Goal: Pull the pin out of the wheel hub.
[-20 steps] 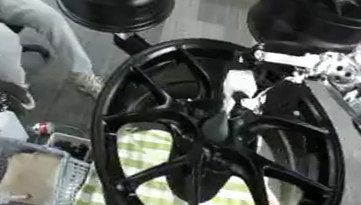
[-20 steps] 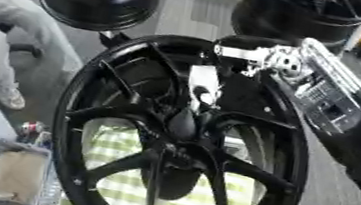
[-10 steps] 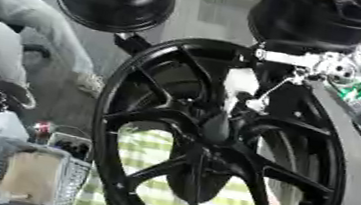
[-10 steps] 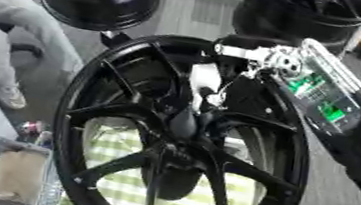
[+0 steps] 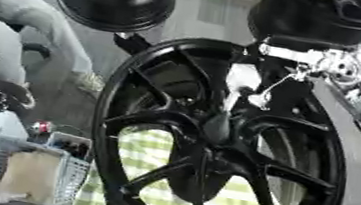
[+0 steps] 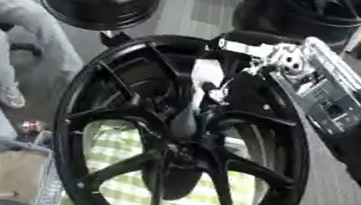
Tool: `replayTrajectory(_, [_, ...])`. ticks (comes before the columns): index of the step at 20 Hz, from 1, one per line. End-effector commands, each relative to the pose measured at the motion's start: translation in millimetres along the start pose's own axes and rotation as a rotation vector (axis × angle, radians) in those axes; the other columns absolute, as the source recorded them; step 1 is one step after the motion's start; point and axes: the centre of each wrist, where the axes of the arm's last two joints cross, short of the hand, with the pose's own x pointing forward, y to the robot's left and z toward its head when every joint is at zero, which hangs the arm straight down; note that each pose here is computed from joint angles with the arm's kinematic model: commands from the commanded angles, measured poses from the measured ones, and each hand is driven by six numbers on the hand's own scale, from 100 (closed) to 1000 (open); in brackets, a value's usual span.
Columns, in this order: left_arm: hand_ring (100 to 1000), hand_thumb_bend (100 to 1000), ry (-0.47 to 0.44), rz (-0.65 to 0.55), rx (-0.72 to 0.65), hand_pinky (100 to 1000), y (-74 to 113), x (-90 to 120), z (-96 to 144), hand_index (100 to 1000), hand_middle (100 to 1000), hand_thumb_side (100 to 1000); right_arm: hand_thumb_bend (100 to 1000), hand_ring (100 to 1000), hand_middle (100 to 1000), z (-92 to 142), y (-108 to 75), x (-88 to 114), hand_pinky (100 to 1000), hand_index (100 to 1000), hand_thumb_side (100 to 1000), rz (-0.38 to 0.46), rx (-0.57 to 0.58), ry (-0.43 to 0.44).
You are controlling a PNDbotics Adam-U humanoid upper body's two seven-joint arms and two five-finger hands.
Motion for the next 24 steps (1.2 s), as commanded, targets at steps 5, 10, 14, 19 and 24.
replayTrajectory(5, [599,100,-0.009,-0.026,-0.006,739,4.4,7.5,-1.2,733,614,924,100,591,426,33.9,-45.4,6.1,664,586,100,0.023,-0.166,-0.003])
replayTrajectory(10, [599,100,0.003,-0.03,-0.003,739,5.8,6.9,0.9,734,614,926,100,588,417,59.4,-70.5,4.0,668,581,100,0.027,-0.253,0.024])
replayTrajectory(14, [599,100,0.014,-0.033,0.006,740,7.3,6.2,4.0,734,615,927,100,587,414,85.0,-85.5,-9.0,669,580,100,0.031,-0.344,0.086])
replayTrajectory(19, [598,100,0.025,-0.031,0.019,740,8.2,5.0,7.4,734,615,930,100,581,406,120.9,-84.3,-35.3,658,578,100,0.018,-0.465,0.201])
replayTrajectory(24, [598,100,0.023,-0.03,0.043,740,9.8,4.8,9.7,734,615,926,100,566,397,149.8,-51.5,-75.2,626,581,100,-0.069,-0.662,0.349])
